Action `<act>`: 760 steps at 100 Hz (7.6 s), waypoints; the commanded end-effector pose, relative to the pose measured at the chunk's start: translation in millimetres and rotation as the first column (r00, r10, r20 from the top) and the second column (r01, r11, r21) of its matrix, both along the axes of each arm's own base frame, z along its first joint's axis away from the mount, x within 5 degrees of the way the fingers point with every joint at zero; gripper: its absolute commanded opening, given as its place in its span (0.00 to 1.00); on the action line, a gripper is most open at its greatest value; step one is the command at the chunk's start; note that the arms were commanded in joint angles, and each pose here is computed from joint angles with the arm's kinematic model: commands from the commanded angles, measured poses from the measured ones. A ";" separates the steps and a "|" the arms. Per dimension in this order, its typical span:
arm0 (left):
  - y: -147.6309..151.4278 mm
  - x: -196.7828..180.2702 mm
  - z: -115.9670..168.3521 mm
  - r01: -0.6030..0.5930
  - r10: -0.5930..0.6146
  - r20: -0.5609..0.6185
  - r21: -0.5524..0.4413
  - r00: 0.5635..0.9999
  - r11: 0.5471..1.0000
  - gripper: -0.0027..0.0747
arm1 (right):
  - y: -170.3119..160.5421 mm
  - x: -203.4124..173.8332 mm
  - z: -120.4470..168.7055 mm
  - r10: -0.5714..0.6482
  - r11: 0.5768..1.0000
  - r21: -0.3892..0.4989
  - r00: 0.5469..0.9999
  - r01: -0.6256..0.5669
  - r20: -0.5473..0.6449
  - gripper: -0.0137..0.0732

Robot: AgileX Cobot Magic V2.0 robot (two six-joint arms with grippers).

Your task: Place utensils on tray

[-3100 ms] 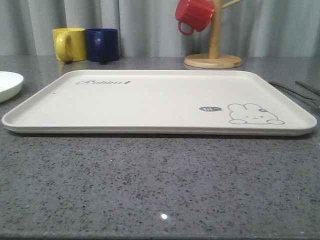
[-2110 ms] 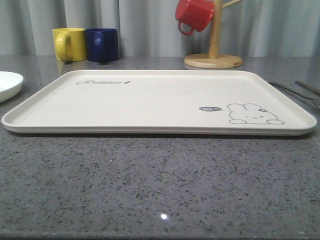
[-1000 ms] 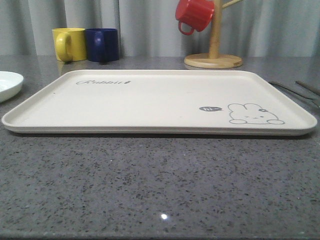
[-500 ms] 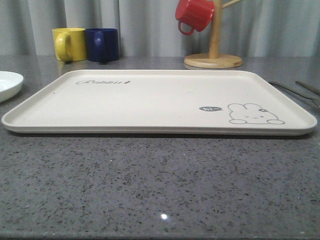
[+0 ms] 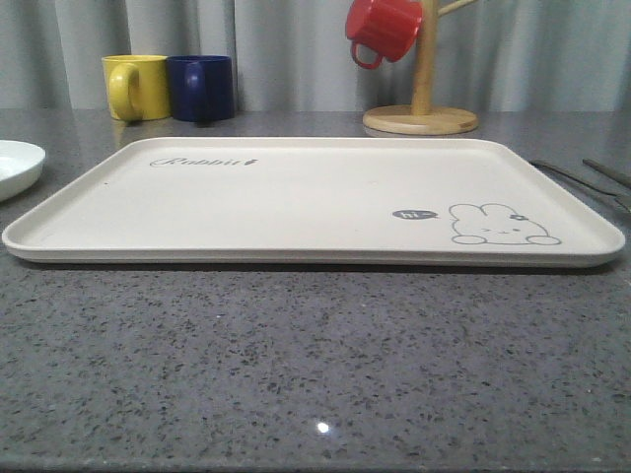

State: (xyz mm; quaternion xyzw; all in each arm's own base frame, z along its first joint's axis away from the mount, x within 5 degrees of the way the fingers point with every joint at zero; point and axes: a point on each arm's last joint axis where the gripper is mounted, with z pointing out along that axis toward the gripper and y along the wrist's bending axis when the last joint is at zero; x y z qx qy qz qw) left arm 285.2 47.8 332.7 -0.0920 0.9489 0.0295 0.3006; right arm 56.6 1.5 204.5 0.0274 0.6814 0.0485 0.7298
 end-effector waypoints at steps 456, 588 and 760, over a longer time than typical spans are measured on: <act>-150.4 90.5 -15.1 0.536 -0.535 0.096 -0.312 0.839 0.785 0.32 | -0.3 -4.0 15.2 -0.003 1.000 -0.006 0.992 0.004 0.128 0.08; -65.1 -182.9 -14.1 0.288 -0.254 0.772 0.096 0.582 0.953 0.32 | -0.3 -4.0 15.2 -0.003 1.000 -0.006 0.992 0.004 0.128 0.08; -62.0 -203.3 -12.7 0.270 -0.245 0.828 0.118 0.505 0.956 0.01 | 4.6 125.4 147.2 0.010 1.000 -0.017 0.822 -0.024 -0.569 0.08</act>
